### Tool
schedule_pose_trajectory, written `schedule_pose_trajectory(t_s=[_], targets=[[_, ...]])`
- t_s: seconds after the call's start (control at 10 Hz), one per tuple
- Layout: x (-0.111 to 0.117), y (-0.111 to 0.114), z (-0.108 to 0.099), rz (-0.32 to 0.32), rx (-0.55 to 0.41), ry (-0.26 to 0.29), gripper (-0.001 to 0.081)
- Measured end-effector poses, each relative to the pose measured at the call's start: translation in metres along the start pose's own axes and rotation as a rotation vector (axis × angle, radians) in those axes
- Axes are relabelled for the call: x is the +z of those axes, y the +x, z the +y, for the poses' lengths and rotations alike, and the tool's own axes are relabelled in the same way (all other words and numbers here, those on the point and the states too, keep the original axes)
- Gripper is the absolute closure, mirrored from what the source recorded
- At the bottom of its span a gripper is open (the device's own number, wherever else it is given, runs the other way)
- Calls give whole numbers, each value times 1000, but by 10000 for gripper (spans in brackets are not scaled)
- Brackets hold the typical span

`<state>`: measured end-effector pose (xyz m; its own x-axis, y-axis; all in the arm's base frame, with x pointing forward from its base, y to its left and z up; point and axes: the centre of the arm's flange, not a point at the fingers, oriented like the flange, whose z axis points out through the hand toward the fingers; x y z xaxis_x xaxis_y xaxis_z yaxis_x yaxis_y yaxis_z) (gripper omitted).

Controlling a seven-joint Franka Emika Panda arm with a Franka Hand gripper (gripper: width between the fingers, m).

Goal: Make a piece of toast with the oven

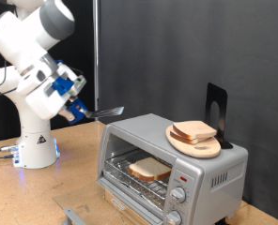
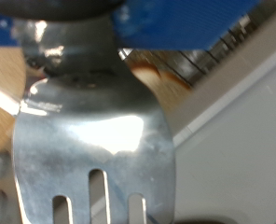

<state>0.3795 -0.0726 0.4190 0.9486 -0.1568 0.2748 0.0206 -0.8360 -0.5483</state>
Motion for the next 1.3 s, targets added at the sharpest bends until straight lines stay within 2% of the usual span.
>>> schedule_pose_trajectory(t_s=[0.5,1.0,1.1,1.3], targets=[[40,3,-75,-36,-34,-59,421],[87,-14,-144,-63,-89,-98,421],[96,-19,-152,-78,-91,-112,421],[115,-29,-153,-108,-86,-144,421]])
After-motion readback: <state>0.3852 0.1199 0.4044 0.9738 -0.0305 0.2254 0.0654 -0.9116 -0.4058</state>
